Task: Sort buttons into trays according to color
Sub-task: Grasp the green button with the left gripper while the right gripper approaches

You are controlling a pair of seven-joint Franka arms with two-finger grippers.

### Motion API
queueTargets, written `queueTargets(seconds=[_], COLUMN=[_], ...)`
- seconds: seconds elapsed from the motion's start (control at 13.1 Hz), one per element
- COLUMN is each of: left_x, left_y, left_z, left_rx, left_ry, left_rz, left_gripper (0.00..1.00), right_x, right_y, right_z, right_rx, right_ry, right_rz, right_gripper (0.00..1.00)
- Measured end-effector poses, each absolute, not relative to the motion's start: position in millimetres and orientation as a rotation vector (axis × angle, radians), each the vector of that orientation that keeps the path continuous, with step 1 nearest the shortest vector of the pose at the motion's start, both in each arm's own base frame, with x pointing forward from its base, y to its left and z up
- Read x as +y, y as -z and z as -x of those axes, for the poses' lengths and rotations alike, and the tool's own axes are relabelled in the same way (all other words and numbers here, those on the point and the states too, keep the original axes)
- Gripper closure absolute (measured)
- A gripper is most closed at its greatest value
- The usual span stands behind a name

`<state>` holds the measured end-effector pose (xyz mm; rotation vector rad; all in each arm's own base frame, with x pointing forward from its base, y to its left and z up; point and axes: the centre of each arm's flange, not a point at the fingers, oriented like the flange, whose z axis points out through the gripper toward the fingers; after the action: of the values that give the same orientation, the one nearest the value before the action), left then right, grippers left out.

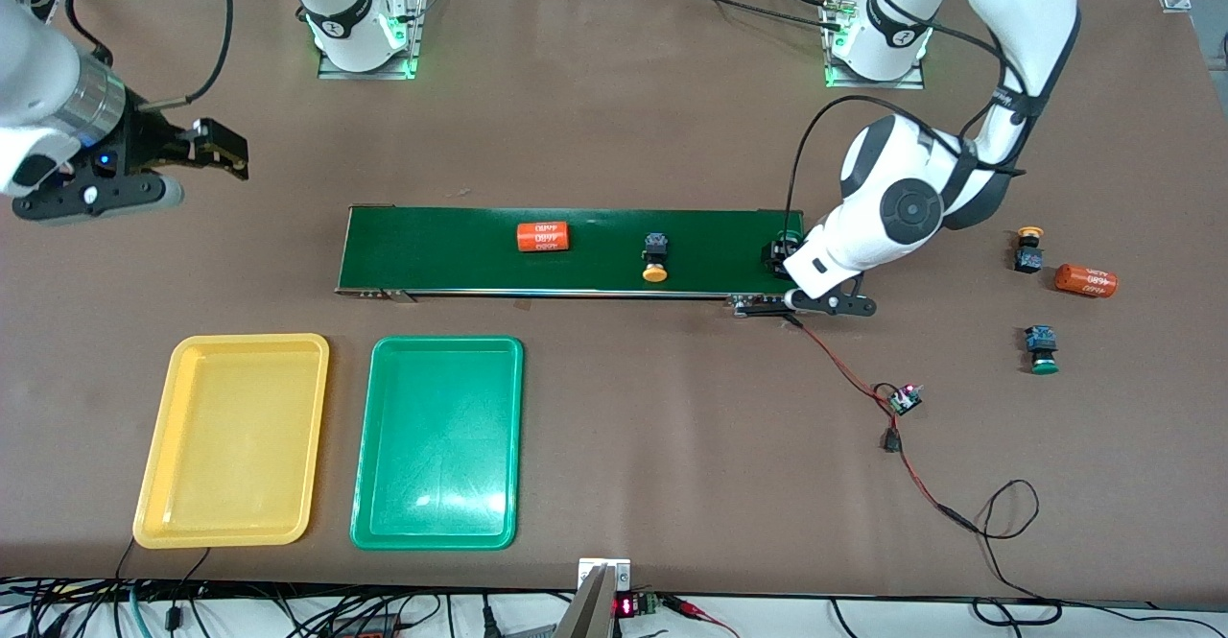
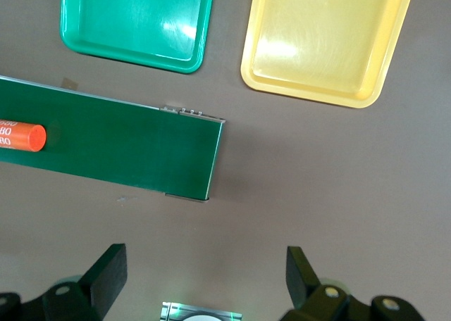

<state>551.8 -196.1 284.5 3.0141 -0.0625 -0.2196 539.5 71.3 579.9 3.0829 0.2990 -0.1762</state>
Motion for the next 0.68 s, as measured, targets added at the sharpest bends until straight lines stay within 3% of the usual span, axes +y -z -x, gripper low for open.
queueTargets(seconds=[0.23, 0.68], left_x=[-109, 52], left_y=[-314, -268], left_z=[-574, -596], left_rx=[0.151, 0.376], left_ry=[0.17, 0.21], left_rz=[-3.018, -3.07], left_gripper=[0.0, 0.0], right_x=[69, 75], right_y=[-565, -515], right_z=[-508, -458], right_rx=[0.299, 0.255], right_ry=[0.107, -0.018], right_rz=[-3.103, -3.197], right_gripper=[0.0, 0.0])
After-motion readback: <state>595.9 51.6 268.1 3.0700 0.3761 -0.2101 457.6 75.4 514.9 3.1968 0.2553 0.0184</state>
